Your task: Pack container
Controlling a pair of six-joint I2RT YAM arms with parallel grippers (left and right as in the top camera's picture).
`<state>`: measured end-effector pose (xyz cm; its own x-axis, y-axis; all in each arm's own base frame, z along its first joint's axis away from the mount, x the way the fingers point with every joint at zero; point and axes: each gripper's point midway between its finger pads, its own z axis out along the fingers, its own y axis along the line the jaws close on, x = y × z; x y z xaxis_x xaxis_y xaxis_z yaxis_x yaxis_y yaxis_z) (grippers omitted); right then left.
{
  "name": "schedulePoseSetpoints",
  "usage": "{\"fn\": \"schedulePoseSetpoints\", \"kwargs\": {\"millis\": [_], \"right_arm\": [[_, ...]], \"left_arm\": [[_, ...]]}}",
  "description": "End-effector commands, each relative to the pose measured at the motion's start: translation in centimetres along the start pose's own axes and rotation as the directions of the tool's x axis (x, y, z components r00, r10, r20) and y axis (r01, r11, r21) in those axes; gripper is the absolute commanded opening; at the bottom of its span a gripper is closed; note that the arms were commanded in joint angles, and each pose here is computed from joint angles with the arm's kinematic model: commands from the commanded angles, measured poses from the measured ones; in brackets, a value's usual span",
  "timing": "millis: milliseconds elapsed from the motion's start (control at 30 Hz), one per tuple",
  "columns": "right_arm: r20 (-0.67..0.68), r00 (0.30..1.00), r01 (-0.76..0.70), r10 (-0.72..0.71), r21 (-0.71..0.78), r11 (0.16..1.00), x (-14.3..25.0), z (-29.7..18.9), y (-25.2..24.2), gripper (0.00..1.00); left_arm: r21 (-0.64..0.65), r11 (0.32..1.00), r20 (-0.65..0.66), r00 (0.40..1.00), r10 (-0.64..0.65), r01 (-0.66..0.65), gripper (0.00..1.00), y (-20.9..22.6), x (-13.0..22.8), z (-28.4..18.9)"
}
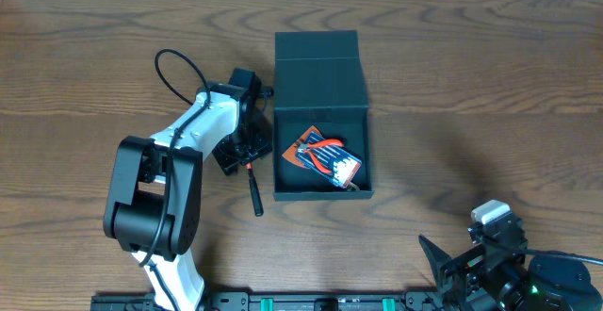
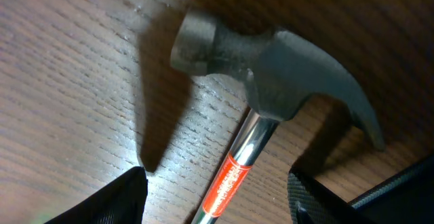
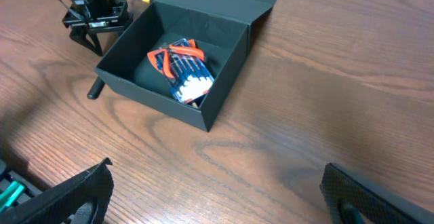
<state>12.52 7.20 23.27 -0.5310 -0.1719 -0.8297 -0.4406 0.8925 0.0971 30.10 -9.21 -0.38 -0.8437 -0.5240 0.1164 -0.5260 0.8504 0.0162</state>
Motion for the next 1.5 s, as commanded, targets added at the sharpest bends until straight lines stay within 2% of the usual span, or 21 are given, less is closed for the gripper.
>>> {"fn": "schedulePoseSetpoints", "kwargs": {"millis": [0, 300, 400, 800, 1200, 1300, 1467], "right_arm": [[0.004, 1.0, -0.017, 0.017, 0.006, 1.0, 0.0, -0.1, -0.1, 0.99], [0.004, 1.0, -0.017, 0.017, 0.006, 1.0, 0.0, -0.1, -0.1, 0.99], [0.004, 1.0, -0.017, 0.017, 0.006, 1.0, 0.0, -0.1, -0.1, 0.99], [0.004, 1.0, -0.017, 0.017, 0.006, 1.0, 0.0, -0.1, -0.1, 0.99], [0.004, 1.0, -0.017, 0.017, 0.006, 1.0, 0.0, -0.1, -0.1, 0.99], [0.004, 1.0, -0.017, 0.017, 0.006, 1.0, 0.0, -0.1, -0.1, 0.99], [0.004, 1.0, -0.017, 0.017, 0.006, 1.0, 0.0, -0.1, -0.1, 0.99]], "left_arm": [[-0.028, 0.999, -0.027, 0.999, 0.023, -0.023, 0.64, 0.6, 0.2, 1.2], [-0.015, 1.0, -0.014, 1.0, 0.024, -0.024, 0.28, 0.2, -0.2, 1.4], [-0.011, 1.0, -0.009, 1.0, 0.024, -0.024, 0.06, 0.1, -0.3, 1.4], [0.018, 0.999, 0.03, 0.999, 0.027, -0.027, 0.06, -0.3, -0.8, 0.3], [-0.013, 1.0, 0.162, 0.986, 0.027, -0.025, 0.06, 2.7, 0.1, -6.8], [0.03, 0.999, 0.211, 0.977, 0.021, -0.028, 0.06, 2.8, 0.3, -9.0], [0.148, 0.989, 0.278, 0.959, -0.06, 0.019, 0.06, 2.1, 1.1, -12.5]]}}
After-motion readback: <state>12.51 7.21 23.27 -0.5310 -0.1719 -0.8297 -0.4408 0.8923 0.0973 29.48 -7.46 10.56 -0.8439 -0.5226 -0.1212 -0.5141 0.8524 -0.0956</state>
